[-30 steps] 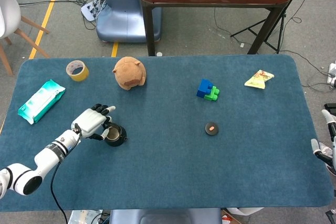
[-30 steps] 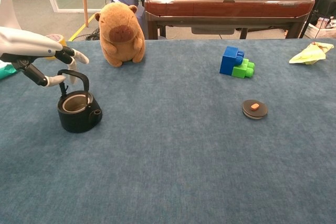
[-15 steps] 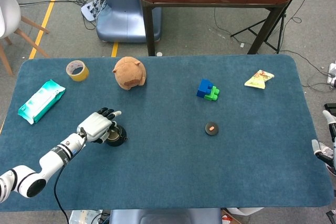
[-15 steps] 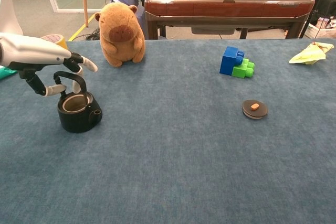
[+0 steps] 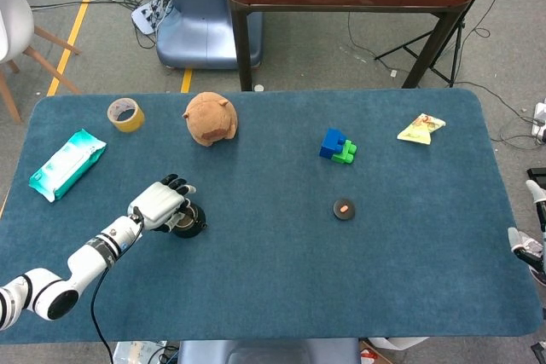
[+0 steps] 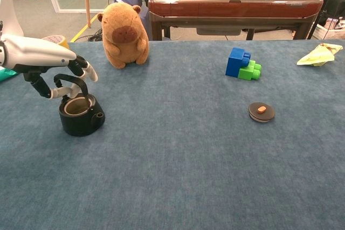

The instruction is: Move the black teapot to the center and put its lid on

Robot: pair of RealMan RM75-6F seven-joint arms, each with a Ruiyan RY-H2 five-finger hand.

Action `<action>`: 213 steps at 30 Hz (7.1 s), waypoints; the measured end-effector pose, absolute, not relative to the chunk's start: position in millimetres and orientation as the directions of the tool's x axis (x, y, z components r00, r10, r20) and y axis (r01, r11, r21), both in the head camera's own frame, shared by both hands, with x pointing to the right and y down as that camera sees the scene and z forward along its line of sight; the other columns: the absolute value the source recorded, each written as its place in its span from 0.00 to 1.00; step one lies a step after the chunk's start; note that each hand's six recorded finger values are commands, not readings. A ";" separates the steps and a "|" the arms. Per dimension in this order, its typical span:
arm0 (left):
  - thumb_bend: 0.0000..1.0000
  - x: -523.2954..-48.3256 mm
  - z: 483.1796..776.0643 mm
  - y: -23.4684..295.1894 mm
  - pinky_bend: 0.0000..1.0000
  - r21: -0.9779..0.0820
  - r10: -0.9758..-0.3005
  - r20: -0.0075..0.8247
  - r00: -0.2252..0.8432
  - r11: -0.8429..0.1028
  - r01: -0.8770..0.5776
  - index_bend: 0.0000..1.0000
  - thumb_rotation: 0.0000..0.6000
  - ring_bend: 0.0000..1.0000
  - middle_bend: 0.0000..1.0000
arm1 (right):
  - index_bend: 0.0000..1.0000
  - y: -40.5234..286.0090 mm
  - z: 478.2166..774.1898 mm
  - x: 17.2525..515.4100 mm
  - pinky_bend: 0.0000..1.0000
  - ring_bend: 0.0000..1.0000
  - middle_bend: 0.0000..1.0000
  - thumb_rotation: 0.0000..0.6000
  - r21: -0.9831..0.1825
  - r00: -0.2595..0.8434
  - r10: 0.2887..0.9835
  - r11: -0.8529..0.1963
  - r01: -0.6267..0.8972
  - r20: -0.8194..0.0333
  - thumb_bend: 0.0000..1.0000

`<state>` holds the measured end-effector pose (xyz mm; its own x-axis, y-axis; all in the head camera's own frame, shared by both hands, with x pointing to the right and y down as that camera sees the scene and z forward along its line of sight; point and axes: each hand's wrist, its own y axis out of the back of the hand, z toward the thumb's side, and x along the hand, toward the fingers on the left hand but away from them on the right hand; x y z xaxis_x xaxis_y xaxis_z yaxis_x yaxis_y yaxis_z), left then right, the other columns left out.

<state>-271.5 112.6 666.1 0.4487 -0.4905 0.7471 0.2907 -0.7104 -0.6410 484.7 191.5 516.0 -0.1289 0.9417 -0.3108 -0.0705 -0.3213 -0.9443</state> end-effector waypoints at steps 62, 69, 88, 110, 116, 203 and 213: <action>0.50 -257.5 631.5 98.5 0.03 -0.626 -0.490 0.705 0.513 -0.770 0.124 0.61 1.00 0.14 0.24 | 0.12 187.8 521.8 479.9 0.15 0.14 0.22 1.00 -0.943 -0.115 0.941 -0.326 -0.062 -0.318 0.35; 0.50 -231.4 610.3 91.8 0.03 -0.646 -0.485 0.641 0.595 -0.760 0.077 0.61 1.00 0.14 0.24 | 0.12 187.3 523.8 475.4 0.15 0.14 0.22 1.00 -0.941 -0.104 0.940 -0.332 -0.063 -0.324 0.35; 0.50 -147.4 594.7 77.6 0.03 -0.668 -0.423 0.549 0.721 -0.741 0.074 0.61 1.00 0.13 0.24 | 0.12 190.6 527.6 478.7 0.15 0.14 0.22 1.00 -0.935 -0.121 0.933 -0.349 -0.067 -0.340 0.35; 0.50 -74.0 616.4 75.8 0.03 -0.654 -0.371 0.532 0.761 -0.752 0.090 0.61 1.00 0.13 0.24 | 0.12 194.2 522.4 487.5 0.15 0.14 0.22 1.00 -0.933 -0.144 0.930 -0.351 -0.077 -0.338 0.35; 0.50 -60.2 626.4 82.3 0.03 -0.663 -0.357 0.540 0.762 -0.738 0.124 0.61 1.00 0.13 0.24 | 0.12 196.7 522.4 489.5 0.15 0.14 0.22 1.00 -0.934 -0.151 0.929 -0.351 -0.071 -0.338 0.35; 0.38 -139.8 625.2 52.6 0.03 -0.828 -0.654 0.509 0.559 -0.550 0.109 0.11 1.00 0.00 0.11 | 0.12 190.6 520.9 471.7 0.15 0.14 0.22 1.00 -0.933 -0.065 0.935 -0.354 -0.070 -0.350 0.35; 0.39 -255.8 604.7 47.5 0.03 -0.845 -0.776 0.497 0.388 -0.534 0.014 0.11 1.00 0.01 0.11 | 0.20 173.4 525.2 436.4 0.16 0.14 0.27 1.00 -0.920 0.101 0.915 -0.383 -0.081 -0.390 0.35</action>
<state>-255.8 47.5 604.7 0.3884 -0.7762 0.4967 0.0135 -0.5342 -0.8453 436.4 173.4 525.2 0.1014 0.9151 -0.3902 -0.0808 -0.3833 -0.9201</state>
